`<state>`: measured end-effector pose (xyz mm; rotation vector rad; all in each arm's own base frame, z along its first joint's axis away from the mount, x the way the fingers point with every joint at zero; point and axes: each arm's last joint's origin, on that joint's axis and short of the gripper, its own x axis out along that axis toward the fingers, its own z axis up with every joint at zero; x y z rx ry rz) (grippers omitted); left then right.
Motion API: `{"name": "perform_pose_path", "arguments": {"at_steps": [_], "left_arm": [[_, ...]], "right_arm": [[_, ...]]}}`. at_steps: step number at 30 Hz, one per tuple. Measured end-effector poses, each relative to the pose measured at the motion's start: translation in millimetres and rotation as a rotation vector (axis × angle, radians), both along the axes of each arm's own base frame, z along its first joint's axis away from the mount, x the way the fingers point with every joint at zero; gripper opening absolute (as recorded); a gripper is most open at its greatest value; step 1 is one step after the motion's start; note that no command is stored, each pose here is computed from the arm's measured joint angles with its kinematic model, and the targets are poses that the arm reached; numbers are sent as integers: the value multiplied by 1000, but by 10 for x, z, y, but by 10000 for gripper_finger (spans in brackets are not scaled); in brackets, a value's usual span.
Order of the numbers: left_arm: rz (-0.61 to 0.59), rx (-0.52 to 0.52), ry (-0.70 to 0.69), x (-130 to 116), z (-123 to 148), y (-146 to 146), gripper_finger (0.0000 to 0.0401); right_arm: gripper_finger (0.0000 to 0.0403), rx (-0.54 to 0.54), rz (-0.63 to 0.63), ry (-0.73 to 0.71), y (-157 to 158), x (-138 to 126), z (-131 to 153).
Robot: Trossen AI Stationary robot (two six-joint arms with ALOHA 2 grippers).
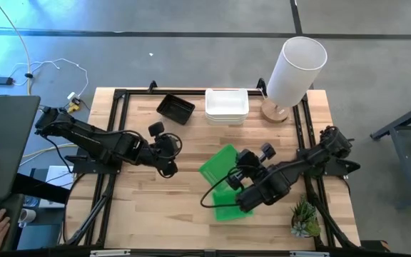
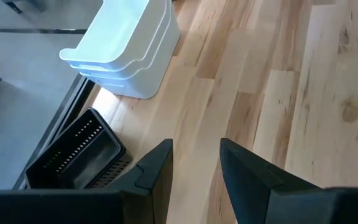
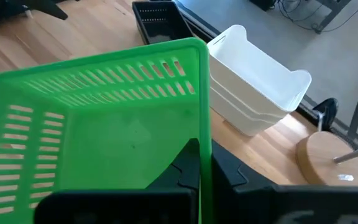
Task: Stack baskets on shelf by color
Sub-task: Stack the top green bin on the stacked green bins
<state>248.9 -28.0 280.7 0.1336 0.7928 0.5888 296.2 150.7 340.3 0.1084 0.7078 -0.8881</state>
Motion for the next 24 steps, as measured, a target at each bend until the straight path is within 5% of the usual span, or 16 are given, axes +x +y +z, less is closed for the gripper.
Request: {"name": "perform_pose_path", "arguments": {"at_steps": [17,24], "left_arm": [[-1,1,2,-1,-1,-3,119],[-20,18,15,3,1,-3,119]], "right_arm": [[0,-63,46,123,-319,37,122],[0,-59,8,160,-574,-266,78]]}}
